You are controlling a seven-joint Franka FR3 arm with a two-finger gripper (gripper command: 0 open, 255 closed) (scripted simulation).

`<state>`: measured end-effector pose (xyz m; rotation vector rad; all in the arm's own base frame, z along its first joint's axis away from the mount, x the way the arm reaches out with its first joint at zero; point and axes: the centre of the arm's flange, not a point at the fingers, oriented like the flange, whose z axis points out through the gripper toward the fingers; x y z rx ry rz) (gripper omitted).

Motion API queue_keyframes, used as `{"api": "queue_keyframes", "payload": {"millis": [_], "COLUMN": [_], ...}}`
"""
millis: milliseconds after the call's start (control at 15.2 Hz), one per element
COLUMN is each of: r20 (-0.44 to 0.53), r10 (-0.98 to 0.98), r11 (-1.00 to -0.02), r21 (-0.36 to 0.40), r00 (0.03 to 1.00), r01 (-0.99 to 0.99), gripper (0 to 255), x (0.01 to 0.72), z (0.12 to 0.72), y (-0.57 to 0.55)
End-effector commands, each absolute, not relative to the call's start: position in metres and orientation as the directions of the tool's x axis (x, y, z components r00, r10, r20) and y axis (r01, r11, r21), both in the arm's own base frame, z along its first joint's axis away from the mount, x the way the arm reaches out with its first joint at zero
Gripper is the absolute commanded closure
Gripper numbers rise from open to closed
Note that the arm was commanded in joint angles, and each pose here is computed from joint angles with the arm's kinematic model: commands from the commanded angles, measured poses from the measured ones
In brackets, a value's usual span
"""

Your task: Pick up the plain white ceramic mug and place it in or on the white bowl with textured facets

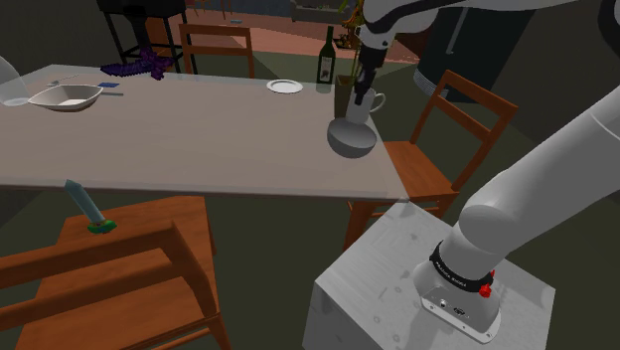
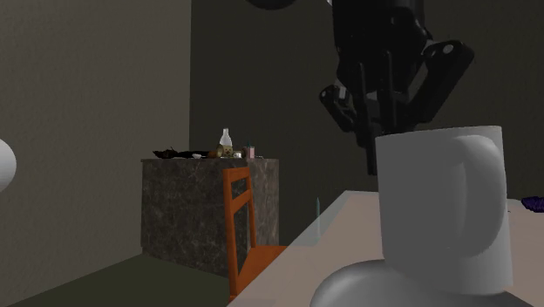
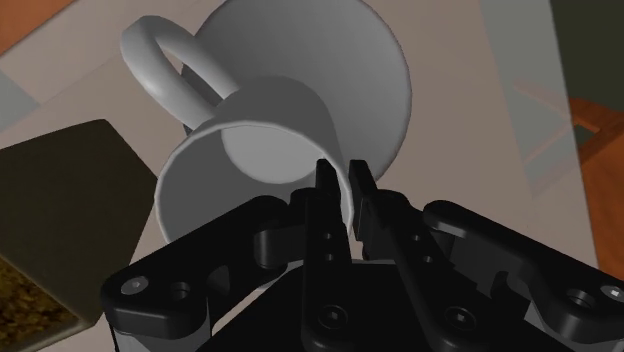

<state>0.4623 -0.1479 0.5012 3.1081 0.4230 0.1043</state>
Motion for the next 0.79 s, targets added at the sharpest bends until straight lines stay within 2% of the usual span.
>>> {"api": "queue_keyframes", "payload": {"millis": [0, 330, 726], "r20": [0.066, 0.066, 0.066], "r10": [0.267, 0.267, 0.267], "r11": [-0.964, -0.964, -0.964], "r21": [0.012, 0.012, 0.012], "r00": [0.961, 0.961, 0.961], "r01": [0.267, 0.267, 0.267], "gripper": [255, 255, 255], "x": [0.462, 0.462, 0.462], "z": [0.490, 0.463, 0.463], "y": [-0.148, -0.148, -0.148]}}
